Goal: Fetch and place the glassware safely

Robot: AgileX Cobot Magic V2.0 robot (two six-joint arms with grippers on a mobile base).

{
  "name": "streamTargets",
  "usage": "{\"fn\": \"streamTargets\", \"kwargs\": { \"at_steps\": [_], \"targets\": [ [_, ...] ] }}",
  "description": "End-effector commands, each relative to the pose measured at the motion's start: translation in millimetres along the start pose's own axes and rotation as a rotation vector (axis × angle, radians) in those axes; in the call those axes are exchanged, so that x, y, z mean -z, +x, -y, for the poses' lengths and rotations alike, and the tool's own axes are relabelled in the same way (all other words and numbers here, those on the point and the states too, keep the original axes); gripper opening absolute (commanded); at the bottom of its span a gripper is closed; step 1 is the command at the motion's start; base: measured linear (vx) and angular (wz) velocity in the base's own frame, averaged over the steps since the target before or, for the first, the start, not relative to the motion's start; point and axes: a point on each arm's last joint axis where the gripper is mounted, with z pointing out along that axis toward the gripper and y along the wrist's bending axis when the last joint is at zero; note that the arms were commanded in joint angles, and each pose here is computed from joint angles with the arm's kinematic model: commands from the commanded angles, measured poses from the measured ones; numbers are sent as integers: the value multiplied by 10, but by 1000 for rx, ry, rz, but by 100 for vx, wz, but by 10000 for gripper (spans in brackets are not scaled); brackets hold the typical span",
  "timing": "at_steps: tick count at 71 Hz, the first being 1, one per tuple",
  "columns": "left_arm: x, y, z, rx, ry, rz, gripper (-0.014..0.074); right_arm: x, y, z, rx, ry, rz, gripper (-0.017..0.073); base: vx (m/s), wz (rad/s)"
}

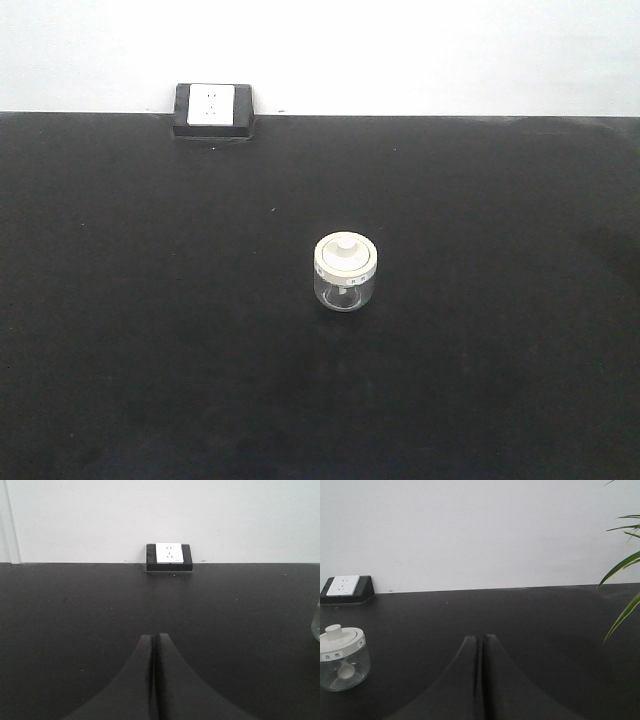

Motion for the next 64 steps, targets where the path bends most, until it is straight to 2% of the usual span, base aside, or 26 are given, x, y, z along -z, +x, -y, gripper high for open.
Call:
{"fn": "streamTargets", "kwargs": {
  "at_steps": [1,64],
  "targets": [
    [-5,24,-2,12,0,59,-7,6,-3,2,18,1,62,-3,0,0],
    [-5,24,-2,12,0,59,-7,6,-3,2,18,1,62,-3,0,0]
  ]
}}
